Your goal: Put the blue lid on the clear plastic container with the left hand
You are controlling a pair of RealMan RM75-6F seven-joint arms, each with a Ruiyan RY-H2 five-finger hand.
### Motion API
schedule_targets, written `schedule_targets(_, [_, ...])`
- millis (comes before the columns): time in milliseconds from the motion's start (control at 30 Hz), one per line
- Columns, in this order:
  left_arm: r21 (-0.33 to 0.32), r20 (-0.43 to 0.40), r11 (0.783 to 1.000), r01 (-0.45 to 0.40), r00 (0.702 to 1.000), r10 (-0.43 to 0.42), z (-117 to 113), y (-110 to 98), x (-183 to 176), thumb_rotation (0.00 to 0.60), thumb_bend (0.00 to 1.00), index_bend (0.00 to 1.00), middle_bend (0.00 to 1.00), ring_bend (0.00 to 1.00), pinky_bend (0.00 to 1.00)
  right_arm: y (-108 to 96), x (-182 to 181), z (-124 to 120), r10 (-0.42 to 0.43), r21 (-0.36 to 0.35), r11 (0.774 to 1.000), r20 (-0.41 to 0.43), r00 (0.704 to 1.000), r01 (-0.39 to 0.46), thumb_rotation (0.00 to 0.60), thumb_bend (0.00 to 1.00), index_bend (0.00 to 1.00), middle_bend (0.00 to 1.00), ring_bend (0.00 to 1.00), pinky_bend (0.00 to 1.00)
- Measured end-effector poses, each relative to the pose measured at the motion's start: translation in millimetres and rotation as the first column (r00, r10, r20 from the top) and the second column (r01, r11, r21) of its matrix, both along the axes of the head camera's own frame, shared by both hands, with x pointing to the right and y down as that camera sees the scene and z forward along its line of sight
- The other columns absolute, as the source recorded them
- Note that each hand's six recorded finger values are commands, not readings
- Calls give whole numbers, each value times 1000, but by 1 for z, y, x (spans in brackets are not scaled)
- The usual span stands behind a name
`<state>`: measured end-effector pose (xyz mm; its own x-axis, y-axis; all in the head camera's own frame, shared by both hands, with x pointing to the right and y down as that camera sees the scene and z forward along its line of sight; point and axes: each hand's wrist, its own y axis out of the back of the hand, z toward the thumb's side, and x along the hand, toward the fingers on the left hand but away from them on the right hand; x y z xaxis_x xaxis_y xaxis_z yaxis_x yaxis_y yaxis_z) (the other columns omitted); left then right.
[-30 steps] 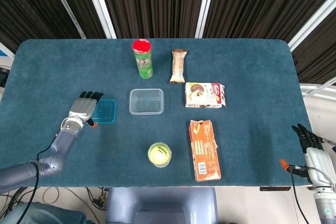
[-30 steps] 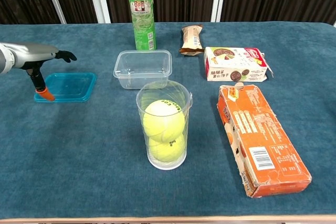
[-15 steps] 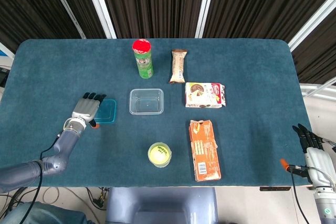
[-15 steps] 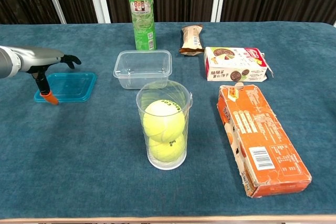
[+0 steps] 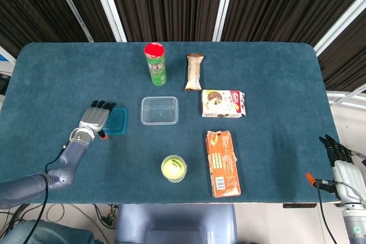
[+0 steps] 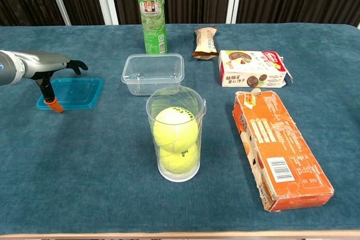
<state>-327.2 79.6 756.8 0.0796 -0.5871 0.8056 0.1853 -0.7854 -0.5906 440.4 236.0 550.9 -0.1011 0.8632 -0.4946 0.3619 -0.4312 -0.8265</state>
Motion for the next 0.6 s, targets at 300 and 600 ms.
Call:
schedule_targets(300, [-9, 4, 1000, -10, 1000, 10, 4, 0, 2, 600, 98, 0, 88, 0, 30, 0, 0, 0, 0, 0, 1000, 0, 1000, 0, 600, 292, 74, 0, 0, 0])
schedule_targets(600, [-19, 14, 1000, -14, 1000, 14, 8, 2, 1, 600, 100, 0, 130, 0, 30, 0, 0, 0, 2, 0, 1000, 0, 1000, -2, 600, 292, 74, 0, 0, 0])
